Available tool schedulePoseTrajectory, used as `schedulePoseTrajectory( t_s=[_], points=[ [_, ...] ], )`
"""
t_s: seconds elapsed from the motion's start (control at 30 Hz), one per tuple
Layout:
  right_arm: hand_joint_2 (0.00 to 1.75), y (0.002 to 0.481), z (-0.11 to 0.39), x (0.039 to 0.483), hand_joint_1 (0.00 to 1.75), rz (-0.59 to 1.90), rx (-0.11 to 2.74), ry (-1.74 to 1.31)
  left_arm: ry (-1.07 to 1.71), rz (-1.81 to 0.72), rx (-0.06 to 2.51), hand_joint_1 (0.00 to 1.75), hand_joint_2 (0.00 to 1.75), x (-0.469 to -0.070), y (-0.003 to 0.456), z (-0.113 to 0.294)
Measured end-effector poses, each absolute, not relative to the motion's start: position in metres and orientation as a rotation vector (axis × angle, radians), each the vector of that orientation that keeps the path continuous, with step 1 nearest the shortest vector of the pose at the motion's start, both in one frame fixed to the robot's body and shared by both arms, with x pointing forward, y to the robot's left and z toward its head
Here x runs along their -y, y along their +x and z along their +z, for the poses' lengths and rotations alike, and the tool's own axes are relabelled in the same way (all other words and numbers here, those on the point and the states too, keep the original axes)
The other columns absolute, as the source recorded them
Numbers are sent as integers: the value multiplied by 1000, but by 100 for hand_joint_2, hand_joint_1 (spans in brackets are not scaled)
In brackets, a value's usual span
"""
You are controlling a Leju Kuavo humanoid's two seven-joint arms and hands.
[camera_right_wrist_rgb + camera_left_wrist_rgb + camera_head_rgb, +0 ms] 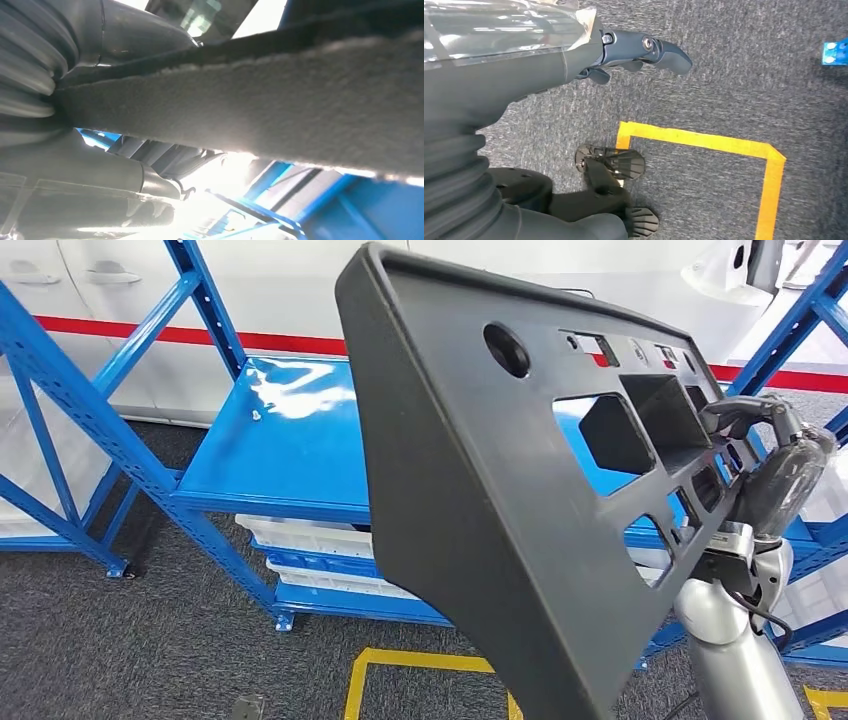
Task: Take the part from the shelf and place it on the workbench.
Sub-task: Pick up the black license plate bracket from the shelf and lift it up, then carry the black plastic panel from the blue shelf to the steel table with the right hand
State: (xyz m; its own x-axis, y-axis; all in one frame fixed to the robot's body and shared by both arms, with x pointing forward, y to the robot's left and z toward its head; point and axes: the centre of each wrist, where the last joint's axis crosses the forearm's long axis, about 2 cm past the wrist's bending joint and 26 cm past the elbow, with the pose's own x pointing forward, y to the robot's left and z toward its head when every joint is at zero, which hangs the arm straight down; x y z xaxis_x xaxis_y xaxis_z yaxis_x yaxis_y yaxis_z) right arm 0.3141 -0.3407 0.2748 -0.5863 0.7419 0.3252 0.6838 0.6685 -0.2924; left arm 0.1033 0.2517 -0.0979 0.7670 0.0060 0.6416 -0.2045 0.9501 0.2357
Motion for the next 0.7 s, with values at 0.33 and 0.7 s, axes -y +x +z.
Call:
schedulePoseTrajectory(
  t_s=[0.33,0.7],
  points=[
    [175,310,272,342,175,187,2447,-1111,299,115,692,0,175,-252,104,-98],
    [175,308,270,343,175,182,2434,-1092,293,107,694,0,175,-255,100,-99]
  ],
)
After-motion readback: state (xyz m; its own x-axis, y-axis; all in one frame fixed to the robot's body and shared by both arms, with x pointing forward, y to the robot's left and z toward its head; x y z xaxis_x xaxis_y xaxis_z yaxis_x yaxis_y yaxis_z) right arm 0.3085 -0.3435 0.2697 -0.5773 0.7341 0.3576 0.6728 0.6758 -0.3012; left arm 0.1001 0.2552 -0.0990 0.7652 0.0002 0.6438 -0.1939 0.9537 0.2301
